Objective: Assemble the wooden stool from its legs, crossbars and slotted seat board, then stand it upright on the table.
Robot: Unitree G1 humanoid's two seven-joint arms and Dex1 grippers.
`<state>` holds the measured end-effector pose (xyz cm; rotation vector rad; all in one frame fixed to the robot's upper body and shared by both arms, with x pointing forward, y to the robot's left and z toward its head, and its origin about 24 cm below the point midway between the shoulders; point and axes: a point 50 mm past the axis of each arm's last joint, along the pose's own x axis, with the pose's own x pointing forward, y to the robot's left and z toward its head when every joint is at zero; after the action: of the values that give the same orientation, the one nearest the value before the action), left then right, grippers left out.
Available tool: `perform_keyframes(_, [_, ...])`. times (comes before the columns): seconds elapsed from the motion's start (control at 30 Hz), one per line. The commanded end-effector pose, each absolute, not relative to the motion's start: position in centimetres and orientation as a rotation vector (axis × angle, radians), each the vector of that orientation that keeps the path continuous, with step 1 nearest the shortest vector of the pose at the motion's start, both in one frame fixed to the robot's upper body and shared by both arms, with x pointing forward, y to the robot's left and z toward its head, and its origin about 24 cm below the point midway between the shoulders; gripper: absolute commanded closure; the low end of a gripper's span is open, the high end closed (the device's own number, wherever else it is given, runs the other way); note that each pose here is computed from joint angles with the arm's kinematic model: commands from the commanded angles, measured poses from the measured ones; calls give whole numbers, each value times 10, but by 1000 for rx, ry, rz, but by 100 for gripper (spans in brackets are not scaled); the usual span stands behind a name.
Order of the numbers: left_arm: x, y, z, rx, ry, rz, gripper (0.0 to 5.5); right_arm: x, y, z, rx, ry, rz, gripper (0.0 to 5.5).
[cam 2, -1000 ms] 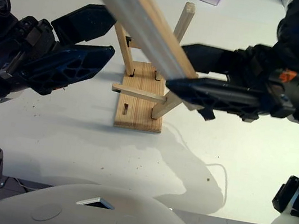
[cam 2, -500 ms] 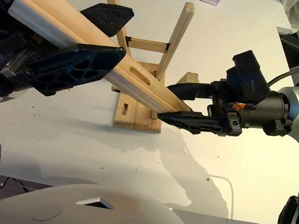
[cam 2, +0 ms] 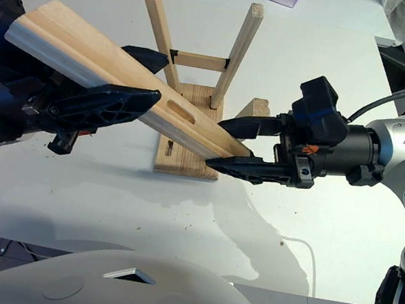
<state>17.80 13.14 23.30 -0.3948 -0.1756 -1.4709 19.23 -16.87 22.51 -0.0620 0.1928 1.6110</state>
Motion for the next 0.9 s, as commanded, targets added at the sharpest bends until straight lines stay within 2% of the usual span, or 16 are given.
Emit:
perform_keyframes(0.03, [175, 137, 235, -390, -166, -1501, 345, 192, -171, 229, -51, 186, 1604, 257])
perform_keyframes(0.17, [170, 152, 242, -376, -189, -1477, 345, 197, -180, 243, 31, 122, 1568, 239])
perform_keyframes(0.3, [158, 185, 268, -288, -265, -1368, 345, 206, -196, 265, 155, 4, 1475, 239])
perform_keyframes(0.4, [158, 210, 270, -107, -156, -1241, 345, 217, -217, 276, 224, -66, 1314, 239])
perform_keyframes(0.53, [152, 234, 262, -5, -33, -1214, 345, 220, -234, 265, 215, -42, 1183, 239])
perform_keyframes(0.6, [156, 241, 246, 70, 57, -1198, 345, 222, -239, 256, 204, -22, 1134, 239])
perform_keyframes(0.67, [169, 246, 227, 144, 101, -1155, 345, 225, -244, 247, 189, -5, 1094, 239])
perform_keyframes(0.73, [190, 245, 213, 200, 52, -1075, 345, 231, -246, 237, 144, 22, 1057, 239])
perform_keyframes(0.9, [212, 225, 188, 296, -13, -1125, 345, 241, -245, 216, 59, 74, 1044, 239])
